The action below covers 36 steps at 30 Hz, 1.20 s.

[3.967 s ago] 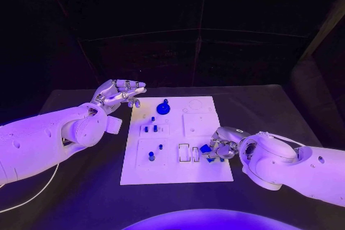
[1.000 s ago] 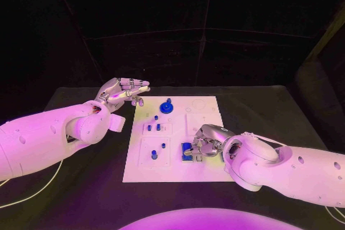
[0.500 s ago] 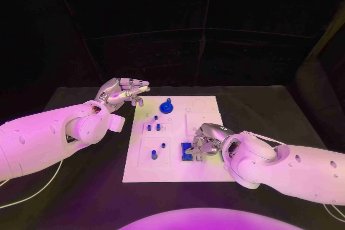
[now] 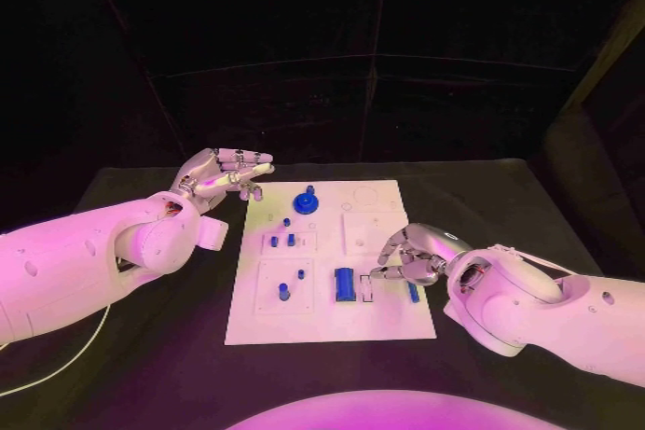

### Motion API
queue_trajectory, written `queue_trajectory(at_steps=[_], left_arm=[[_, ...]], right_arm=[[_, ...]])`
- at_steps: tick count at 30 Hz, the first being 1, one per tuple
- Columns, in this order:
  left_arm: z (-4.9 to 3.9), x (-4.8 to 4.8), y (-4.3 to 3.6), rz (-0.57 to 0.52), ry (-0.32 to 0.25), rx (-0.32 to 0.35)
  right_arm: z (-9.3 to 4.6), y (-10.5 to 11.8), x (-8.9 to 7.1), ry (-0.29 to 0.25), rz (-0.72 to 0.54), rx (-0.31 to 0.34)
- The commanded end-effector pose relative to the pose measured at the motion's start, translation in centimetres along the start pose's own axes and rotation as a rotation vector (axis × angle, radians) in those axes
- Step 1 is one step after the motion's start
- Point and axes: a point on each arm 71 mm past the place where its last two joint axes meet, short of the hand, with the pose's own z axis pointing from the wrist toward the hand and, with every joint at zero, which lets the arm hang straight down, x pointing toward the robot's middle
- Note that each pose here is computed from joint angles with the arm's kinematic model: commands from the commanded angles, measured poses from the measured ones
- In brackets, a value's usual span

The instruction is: Assemble the parts on the task board

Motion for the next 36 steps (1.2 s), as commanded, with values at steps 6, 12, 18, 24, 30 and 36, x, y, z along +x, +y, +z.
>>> queue_trajectory(at_steps=[6,12,18,24,30,36], left_arm=[[0.02,0.16,-0.16,-0.005,0.007,0.011],[0.01,0.29,-0.17,-0.007,0.01,0.012],[0.0,0.31,-0.16,-0.007,0.011,0.011],[0.0,0.31,-0.15,-0.007,0.012,0.011],[-0.02,0.23,-0.12,-0.006,0.01,0.01],[-0.02,0.18,-0.09,-0.006,0.009,0.008]], right_arm=[[-1.2,-2.3,-1.3,-0.01,-0.013,0.024],[-1.1,-4.0,-1.6,0.01,-0.117,0.099],[-1.0,-4.8,-1.5,0.032,-0.182,0.143],[-0.8,-5.2,-1.3,0.055,-0.232,0.178],[-0.7,-5.3,-1.1,0.074,-0.256,0.189],[-0.8,-4.9,-0.7,0.093,-0.261,0.176]])
